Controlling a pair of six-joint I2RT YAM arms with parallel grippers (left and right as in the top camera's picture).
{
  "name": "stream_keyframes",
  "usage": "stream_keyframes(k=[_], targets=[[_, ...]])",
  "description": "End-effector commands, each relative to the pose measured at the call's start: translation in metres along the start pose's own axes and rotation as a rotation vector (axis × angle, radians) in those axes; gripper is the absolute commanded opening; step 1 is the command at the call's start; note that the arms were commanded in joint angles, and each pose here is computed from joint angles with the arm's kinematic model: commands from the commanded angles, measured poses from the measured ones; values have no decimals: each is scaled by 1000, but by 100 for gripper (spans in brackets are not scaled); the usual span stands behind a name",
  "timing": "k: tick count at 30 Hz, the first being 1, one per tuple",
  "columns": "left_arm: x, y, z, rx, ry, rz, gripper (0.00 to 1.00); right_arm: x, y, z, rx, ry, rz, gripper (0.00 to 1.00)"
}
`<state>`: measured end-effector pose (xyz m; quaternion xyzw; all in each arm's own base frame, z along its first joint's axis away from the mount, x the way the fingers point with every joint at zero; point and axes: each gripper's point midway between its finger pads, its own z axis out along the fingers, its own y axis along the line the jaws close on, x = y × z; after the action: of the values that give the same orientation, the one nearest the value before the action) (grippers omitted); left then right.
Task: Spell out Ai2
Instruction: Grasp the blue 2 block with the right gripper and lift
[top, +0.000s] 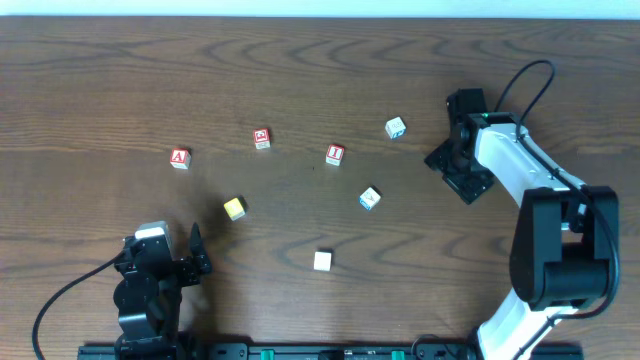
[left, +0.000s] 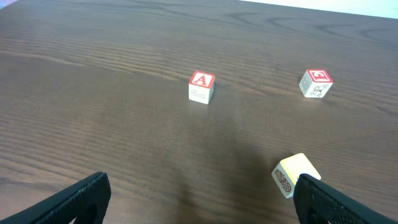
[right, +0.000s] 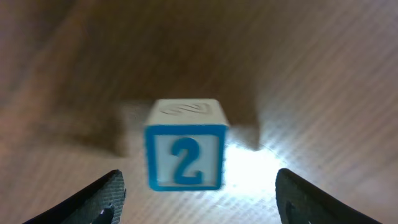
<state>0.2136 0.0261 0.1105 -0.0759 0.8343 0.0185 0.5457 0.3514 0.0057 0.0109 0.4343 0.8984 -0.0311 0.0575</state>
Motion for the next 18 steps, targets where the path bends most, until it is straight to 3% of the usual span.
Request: stream_keyframes(k=[1,12,16,18], targets=[[7,0,3,-2,14,19,96,-5,1,0,-13,-7,-36,73],[7,0,2,-2,14,19,95,-18,0,1,-22,-40,-71,67],[7,0,2,-2,14,19,95,-18,1,1,-25,-41,-70,40],[7,0,3,-2,14,19,95,-18,1,1,-24,-42,-70,33]])
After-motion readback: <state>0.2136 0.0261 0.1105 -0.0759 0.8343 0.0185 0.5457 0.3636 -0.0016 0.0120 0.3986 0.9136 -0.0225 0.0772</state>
